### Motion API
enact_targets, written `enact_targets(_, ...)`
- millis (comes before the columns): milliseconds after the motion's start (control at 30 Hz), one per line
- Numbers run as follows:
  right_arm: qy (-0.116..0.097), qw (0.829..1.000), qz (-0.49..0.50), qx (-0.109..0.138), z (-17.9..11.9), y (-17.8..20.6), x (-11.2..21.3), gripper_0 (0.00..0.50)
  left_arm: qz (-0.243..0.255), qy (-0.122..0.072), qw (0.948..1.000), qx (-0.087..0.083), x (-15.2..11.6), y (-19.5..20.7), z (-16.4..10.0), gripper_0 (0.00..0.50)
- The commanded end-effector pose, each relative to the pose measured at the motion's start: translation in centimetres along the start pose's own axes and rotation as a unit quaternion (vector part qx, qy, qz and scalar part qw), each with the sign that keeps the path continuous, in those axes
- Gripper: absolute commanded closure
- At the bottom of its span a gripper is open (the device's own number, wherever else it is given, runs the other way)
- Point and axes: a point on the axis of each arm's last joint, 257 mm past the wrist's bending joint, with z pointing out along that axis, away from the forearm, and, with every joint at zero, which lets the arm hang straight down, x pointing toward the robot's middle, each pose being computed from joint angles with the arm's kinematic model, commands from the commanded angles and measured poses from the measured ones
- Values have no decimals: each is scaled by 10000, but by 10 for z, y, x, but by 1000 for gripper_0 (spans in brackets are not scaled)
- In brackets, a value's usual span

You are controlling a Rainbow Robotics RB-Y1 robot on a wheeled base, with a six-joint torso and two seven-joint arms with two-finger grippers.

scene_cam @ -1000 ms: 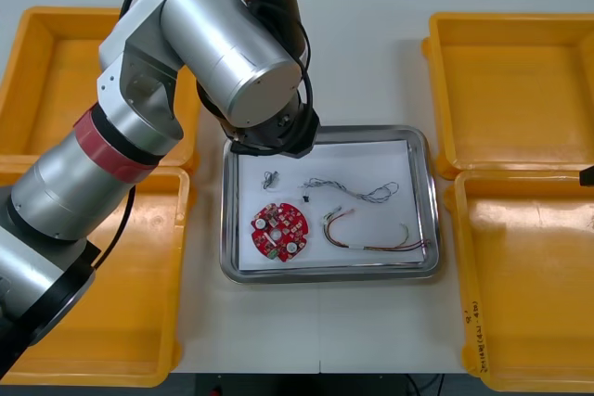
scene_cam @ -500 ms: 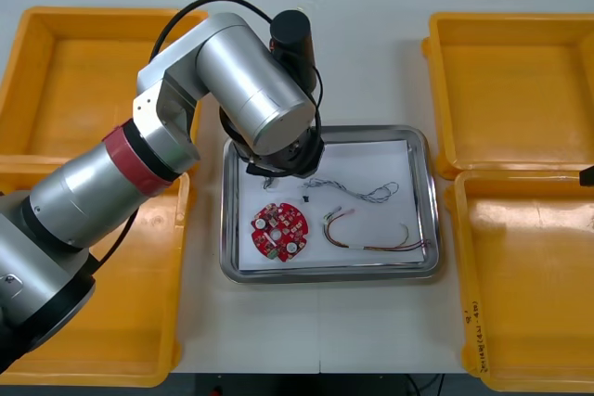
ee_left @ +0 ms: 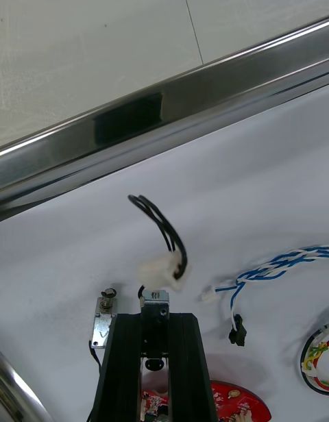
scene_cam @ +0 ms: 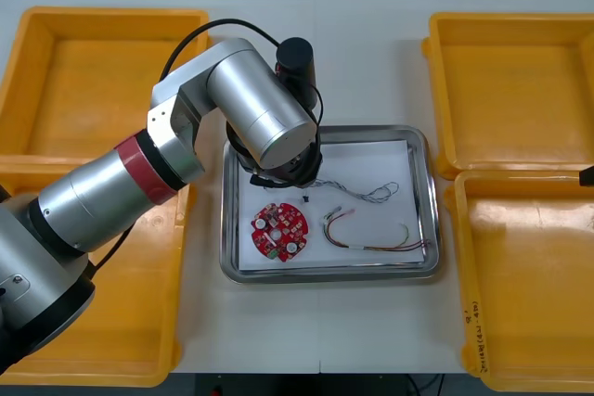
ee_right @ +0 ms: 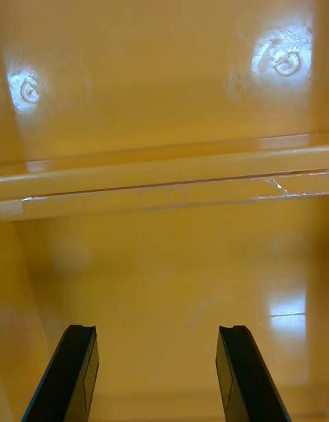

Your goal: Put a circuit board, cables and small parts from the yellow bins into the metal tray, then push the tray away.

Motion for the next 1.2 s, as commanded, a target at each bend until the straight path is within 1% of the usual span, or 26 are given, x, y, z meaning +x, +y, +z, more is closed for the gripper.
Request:
enact_targets(33, -215, 9996, -68, 191, -19, -13, -10, 0, -149, 32, 9998, 120, 4, -17, 2, 500)
enact_targets(167, -215, 9996, -68, 191, -19, -13, -10, 0, -171, 52, 9998, 106, 6, -15, 3, 500)
enact_targets(233, -209, 9996, -55, 194, -19, -14, -10, 0, -188, 62, 9997, 118, 6, -16, 3, 489)
enact_targets(267, -203, 9996, -60, 193, -18, -13, -10, 0, -194, 61, 9997, 121, 6, -16, 3, 433)
enact_targets(300, -203, 9996, -60, 193, -18, -13, -10, 0, -204, 76, 9997, 135, 7, -17, 3, 248)
enact_targets(333, -208, 9996, -58, 193, -19, -13, -10, 0, -219, 76, 9996, 135, 7, -17, 3, 145)
enact_targets(367, -215, 9996, -68, 191, -19, -13, -10, 0, -215, 72, 9996, 139, 7, -17, 3, 111)
enact_targets(400, -196, 9996, -60, 195, -18, -14, -9, 0, -208, 60, 9997, 143, 6, -18, 2, 38)
enact_targets(433, -208, 9996, -58, 193, -19, -13, -10, 0, -210, 63, 9997, 147, 7, -18, 2, 0)
enact_targets(467, -201, 9996, -58, 195, -19, -13, -9, 0, -200, 32, 9997, 150, 5, -19, 0, 0)
enact_targets(600, -201, 9996, -60, 196, -19, -13, -10, 0, -203, 19, 9997, 152, 5, -20, -2, 0)
enact_targets(767, -198, 9996, -62, 189, -19, -13, -10, 0, -197, 21, 9998, 100, 5, -17, -4, 0)
enact_targets(900, -200, 9996, -61, 194, -20, -13, -9, 0, -212, -11, 9997, 120, 2, -16, -10, 0)
enact_targets(967, -177, 9996, -44, 195, -20, -13, -8, 0, -227, -9, 9997, 123, 0, -15, -18, 0)
enact_targets(1200, -165, 9997, -63, 188, -20, -12, -7, 0, -329, 32, 9993, 146, -11, -6, -56, 0)
